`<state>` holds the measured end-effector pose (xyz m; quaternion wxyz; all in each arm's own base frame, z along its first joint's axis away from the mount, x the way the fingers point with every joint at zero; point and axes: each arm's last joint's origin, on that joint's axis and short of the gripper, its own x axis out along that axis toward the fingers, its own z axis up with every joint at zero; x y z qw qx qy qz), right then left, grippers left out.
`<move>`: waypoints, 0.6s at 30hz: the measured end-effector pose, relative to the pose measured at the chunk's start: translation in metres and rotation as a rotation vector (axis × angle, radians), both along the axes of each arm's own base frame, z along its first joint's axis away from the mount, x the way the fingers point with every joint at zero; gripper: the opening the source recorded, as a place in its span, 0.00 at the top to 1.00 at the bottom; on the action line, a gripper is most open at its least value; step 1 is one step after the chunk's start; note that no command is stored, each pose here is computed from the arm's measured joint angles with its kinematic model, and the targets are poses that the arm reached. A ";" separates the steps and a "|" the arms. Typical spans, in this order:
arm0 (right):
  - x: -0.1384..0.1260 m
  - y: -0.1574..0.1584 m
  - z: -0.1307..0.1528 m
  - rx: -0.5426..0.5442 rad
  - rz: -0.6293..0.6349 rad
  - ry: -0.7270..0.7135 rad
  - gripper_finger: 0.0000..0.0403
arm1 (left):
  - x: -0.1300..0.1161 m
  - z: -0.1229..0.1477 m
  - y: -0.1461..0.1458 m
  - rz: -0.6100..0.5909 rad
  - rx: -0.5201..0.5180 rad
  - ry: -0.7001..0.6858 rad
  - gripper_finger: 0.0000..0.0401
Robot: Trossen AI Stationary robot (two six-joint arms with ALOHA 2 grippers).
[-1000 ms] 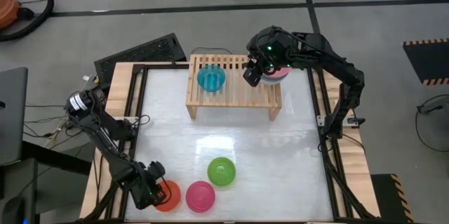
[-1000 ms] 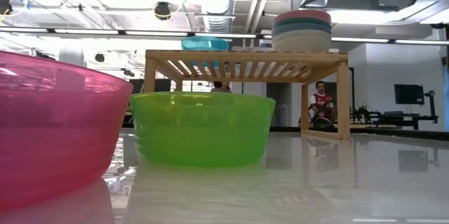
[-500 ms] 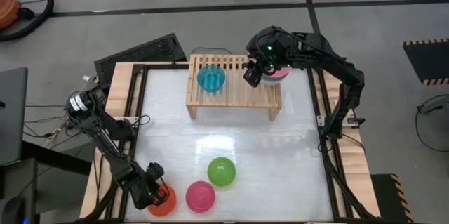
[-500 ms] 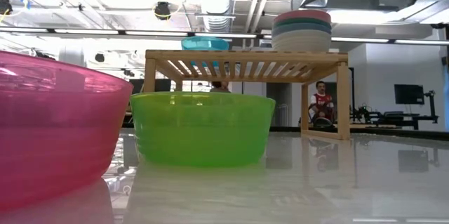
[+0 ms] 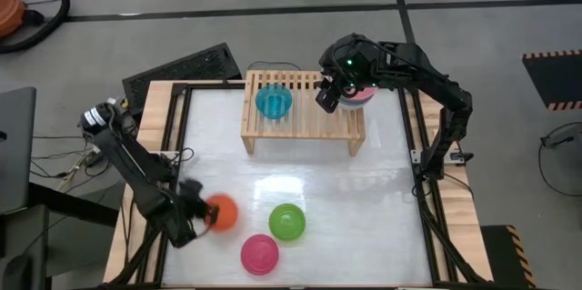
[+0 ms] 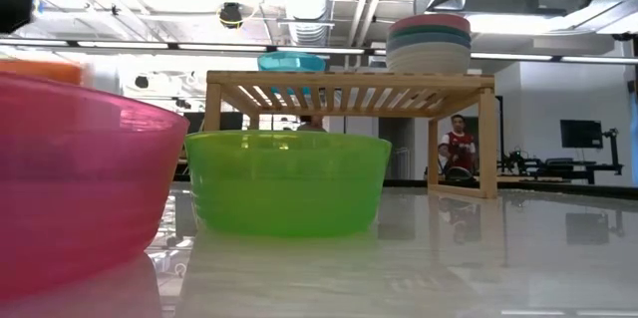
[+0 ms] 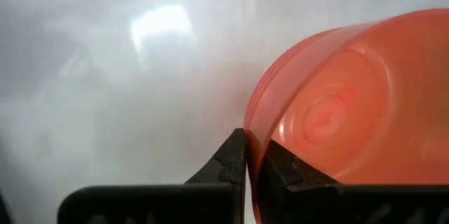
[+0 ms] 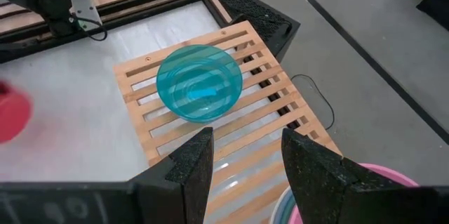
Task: Place and stack bowls onto a shelf
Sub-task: Stack the orange bowl on top of the light blue bowl on the shelf
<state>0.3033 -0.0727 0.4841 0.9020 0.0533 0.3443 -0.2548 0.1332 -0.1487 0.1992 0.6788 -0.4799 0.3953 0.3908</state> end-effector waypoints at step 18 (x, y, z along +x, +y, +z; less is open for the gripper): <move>0.018 0.031 0.013 -0.089 0.128 -0.151 0.52 | 0.048 0.090 0.116 0.463 0.991 -0.462 1.00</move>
